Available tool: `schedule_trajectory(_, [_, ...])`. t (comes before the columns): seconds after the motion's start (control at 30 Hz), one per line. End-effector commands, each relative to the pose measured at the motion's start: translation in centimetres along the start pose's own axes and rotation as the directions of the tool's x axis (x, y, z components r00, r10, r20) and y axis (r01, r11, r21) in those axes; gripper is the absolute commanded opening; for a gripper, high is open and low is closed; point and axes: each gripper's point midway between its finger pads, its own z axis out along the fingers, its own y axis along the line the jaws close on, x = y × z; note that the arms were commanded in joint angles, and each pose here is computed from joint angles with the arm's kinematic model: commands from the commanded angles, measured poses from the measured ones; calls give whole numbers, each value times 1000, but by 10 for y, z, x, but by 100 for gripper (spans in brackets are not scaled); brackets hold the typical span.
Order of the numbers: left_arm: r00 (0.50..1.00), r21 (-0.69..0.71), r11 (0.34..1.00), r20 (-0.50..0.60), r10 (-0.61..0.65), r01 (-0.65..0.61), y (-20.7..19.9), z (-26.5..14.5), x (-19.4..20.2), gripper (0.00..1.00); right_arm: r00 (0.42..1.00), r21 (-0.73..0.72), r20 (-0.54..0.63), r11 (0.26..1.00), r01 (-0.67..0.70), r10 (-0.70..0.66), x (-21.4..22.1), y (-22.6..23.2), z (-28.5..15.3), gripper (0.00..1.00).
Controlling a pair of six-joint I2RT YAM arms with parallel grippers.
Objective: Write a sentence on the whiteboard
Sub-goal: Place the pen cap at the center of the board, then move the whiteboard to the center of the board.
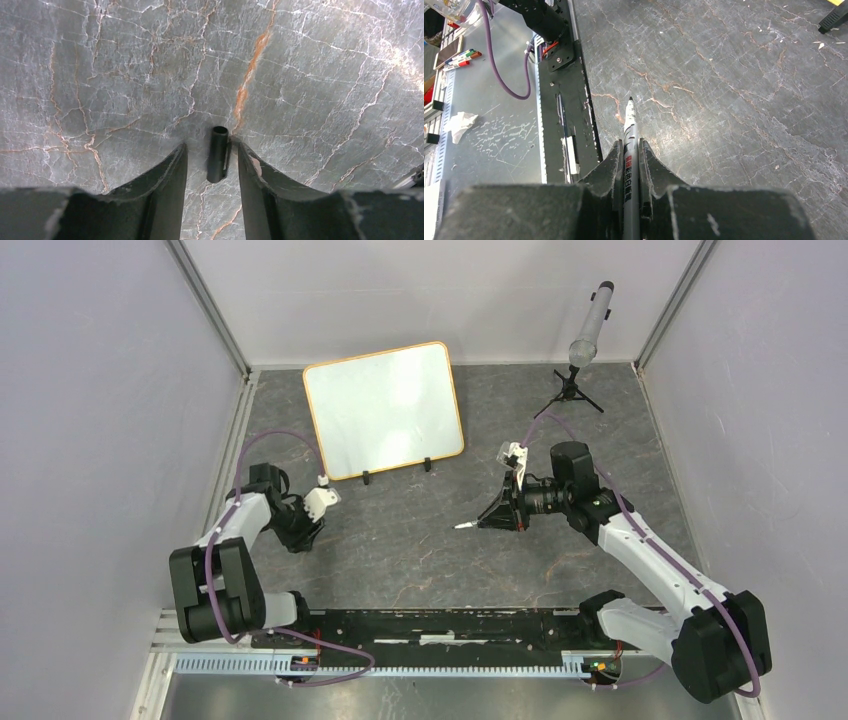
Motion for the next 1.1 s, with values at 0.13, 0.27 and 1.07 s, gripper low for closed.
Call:
schedule_trajectory(0.13, [995,51,996,62,76,-80,-12,-20,-18,64,997,12,6,997,75,-75,-9,-2,-3,0])
schedule_trajectory(0.27, [990,53,990,60,126,-129,-13,-39,-37,72,998,3,15,998,69,-69,-17,-4,-5,0])
schedule_trajectory(1.07, [735,-168,737,372,-567,654,32,-9,-216,70,999,162,-1,986,35,-36,4,-42,-38,0])
